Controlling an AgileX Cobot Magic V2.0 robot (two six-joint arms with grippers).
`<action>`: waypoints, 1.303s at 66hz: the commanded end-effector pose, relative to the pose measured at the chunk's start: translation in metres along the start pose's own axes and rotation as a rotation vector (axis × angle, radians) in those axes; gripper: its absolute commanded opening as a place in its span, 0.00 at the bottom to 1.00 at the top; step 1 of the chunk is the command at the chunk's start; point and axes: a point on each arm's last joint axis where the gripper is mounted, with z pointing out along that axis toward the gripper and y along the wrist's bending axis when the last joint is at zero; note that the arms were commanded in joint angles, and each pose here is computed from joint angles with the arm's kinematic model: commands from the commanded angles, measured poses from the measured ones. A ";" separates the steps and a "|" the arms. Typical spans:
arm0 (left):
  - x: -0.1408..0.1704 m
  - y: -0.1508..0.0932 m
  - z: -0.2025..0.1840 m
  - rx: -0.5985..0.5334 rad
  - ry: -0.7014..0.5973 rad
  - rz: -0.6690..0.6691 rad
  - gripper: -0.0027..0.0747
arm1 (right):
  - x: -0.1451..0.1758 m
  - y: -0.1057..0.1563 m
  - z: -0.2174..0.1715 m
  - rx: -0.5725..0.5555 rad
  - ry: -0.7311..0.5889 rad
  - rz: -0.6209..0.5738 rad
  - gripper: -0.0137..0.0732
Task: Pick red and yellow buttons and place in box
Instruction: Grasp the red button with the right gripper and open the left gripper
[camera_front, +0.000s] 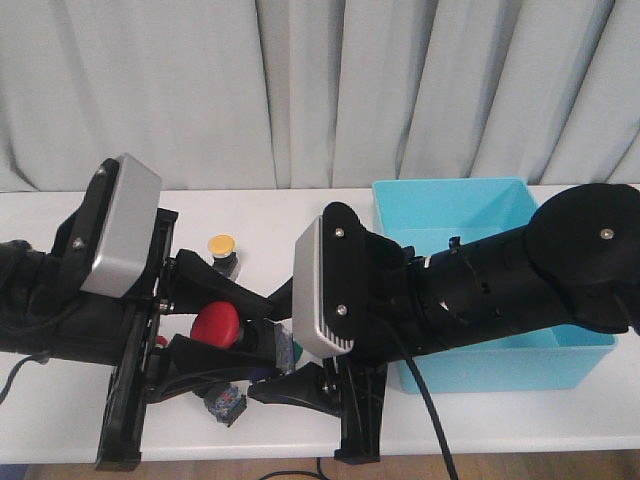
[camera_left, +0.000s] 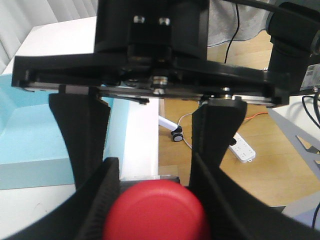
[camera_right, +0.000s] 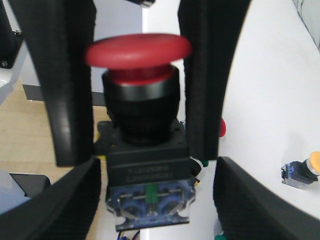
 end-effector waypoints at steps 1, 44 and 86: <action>-0.017 0.000 -0.006 -0.019 -0.089 -0.010 0.22 | -0.015 -0.003 -0.009 0.037 -0.062 -0.014 0.64; -0.017 0.000 -0.006 -0.015 -0.088 -0.009 0.37 | -0.012 -0.003 -0.005 0.020 -0.047 -0.013 0.37; 0.013 0.015 -0.010 -0.189 0.235 -0.065 0.78 | 0.008 -0.013 -0.008 0.122 0.151 0.117 0.37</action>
